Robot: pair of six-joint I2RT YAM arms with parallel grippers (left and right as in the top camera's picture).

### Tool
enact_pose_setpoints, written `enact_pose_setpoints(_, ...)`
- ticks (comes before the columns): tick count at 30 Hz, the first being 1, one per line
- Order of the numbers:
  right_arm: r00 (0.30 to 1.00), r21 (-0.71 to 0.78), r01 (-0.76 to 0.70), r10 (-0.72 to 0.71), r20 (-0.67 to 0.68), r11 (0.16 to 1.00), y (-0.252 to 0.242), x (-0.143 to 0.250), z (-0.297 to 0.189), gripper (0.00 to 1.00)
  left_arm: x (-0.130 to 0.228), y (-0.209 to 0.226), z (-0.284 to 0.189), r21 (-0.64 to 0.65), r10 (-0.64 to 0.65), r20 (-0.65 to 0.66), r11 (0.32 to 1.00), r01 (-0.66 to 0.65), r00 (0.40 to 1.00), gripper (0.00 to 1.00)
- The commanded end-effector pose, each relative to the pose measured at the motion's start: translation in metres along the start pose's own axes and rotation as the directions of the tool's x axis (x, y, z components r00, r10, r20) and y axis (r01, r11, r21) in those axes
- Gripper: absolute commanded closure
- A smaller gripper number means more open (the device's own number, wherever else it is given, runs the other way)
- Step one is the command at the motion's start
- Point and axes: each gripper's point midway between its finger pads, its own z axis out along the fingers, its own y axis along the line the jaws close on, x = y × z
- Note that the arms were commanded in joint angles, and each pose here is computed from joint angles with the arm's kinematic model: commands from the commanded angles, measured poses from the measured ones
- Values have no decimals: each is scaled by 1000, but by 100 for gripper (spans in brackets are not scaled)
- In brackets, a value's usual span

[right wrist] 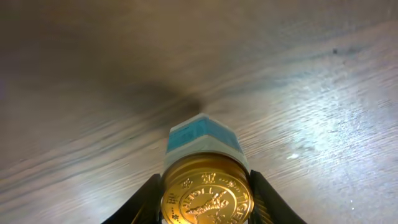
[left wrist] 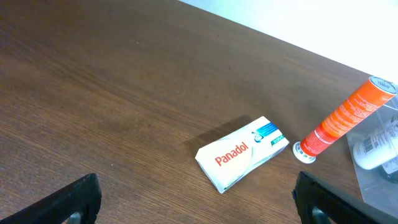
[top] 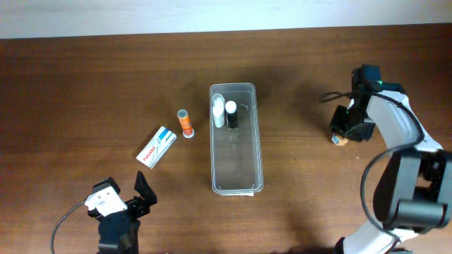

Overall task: Pack container
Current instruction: 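Carry the balm jar into the container and lower it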

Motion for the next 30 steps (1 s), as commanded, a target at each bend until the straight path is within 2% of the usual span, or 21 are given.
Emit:
enact_pose_setpoints(1, 984, -78, 83, -69, 167, 994, 37, -15, -61, 65, 0, 0, 0, 3, 6, 3, 1000, -6, 1000, 1)
enact_pose_setpoints(6, 941, -131, 223, -179, 287, 966, 85, -1, -112, 65, 0, 0, 0, 3, 7, 3, 1000, -7, 1000, 1)
enact_pose_setpoints(11, 891, -167, 357, -282, 355, 919, 130, 24, -138, 65, 0, 0, 0, 3, 7, 3, 1000, -7, 1000, 1)
enact_pose_setpoints(21, 810, -197, 540, -443, 384, 818, 204, 70, -133, 65, 0, 0, 0, 3, 7, 3, 1000, -7, 1000, 0)
enact_pose_setpoints(30, 786, -190, 597, -522, 331, 779, 233, 94, -104, 65, 0, 0, 0, 3, 7, 3, 1000, -7, 1000, 1)
